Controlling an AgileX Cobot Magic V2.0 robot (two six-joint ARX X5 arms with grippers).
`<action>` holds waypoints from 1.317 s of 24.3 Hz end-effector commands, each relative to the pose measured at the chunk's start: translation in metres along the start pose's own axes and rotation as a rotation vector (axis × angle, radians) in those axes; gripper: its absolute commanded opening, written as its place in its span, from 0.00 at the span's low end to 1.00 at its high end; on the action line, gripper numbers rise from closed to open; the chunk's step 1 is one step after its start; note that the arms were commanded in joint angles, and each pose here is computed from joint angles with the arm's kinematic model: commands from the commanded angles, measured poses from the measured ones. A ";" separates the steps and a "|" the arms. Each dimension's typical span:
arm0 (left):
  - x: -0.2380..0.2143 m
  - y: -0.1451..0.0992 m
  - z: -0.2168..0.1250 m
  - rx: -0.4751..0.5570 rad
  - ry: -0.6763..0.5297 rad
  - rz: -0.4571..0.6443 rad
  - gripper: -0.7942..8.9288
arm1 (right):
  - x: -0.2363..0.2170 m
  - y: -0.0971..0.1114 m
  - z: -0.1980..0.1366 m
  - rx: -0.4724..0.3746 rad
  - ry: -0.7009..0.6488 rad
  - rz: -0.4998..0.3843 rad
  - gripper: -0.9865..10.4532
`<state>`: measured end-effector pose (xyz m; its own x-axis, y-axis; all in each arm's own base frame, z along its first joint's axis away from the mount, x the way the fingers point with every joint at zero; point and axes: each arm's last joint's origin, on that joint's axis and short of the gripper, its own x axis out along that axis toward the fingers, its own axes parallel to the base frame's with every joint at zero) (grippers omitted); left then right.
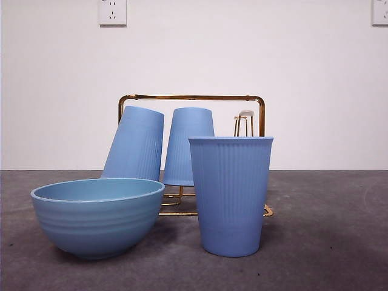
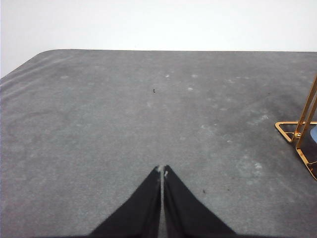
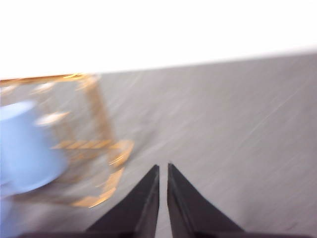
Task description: Right arm lift cup from the cupboard, then place it on the right of the bowl
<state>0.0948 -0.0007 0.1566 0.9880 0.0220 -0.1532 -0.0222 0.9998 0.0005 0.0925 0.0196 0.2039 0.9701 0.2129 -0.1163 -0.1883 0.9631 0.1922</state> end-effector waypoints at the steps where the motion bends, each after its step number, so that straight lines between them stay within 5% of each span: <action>1: 0.002 0.000 -0.007 0.014 0.024 -0.002 0.09 | 0.007 -0.011 -0.024 -0.117 -0.049 -0.068 0.11; 11: 0.002 0.000 -0.007 0.014 0.024 -0.002 0.09 | 0.006 -0.028 -0.048 -0.127 0.018 -0.195 0.11; 32: 0.002 0.000 -0.007 0.014 0.024 -0.002 0.09 | 0.006 -0.028 -0.047 -0.130 0.009 -0.184 0.11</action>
<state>0.0948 -0.0007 0.1566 0.9880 0.0220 -0.1532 -0.0222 0.9998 0.0001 0.0958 0.0022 0.1527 0.9874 0.0356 -0.1540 -0.0282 0.9983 0.0501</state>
